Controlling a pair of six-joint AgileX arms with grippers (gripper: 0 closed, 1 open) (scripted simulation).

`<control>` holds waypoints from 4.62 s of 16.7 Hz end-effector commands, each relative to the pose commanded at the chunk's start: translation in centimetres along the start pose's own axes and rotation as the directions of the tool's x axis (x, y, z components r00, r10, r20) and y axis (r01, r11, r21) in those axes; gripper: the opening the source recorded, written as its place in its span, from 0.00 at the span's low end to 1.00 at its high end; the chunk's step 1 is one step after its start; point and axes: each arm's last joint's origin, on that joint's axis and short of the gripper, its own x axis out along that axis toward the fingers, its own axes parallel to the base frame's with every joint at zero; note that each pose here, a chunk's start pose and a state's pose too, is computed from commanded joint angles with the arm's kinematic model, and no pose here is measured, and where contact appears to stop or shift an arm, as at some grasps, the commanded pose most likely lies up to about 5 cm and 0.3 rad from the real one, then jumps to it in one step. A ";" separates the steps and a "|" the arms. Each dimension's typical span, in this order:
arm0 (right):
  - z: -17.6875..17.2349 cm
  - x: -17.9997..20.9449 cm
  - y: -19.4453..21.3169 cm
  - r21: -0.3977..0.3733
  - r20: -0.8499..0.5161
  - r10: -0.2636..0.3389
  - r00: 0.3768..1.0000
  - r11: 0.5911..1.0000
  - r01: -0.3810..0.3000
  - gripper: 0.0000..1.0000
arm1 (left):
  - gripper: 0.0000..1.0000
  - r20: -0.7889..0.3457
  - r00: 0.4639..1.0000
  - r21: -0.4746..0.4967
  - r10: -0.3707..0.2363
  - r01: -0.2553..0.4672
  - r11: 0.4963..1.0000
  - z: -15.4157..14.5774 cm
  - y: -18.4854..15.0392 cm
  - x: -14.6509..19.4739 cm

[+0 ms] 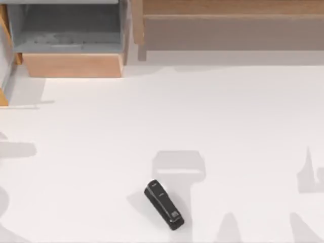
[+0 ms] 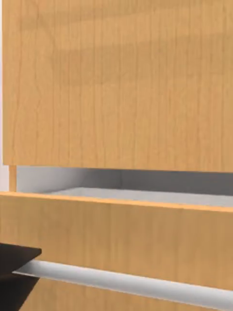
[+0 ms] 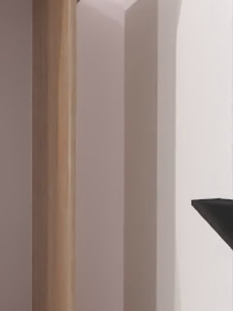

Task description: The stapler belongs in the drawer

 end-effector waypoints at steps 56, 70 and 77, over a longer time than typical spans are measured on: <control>0.0 0.0 0.0 0.000 0.000 0.000 1.000 1.000 0.000 1.00 | 1.00 0.079 0.996 -0.140 -0.042 0.053 0.989 2.6 0.0 -7.1; 0.0 0.0 0.0 0.000 0.000 0.000 1.000 1.000 0.000 1.00 | 1.00 0.327 0.922 -0.760 -0.207 0.387 0.522 16.6 5.4 -9.4; 0.0 0.0 0.0 0.000 0.000 0.000 1.000 1.000 0.000 1.00 | 1.00 0.382 0.905 -0.877 -0.186 0.419 0.237 20.5 7.1 -14.2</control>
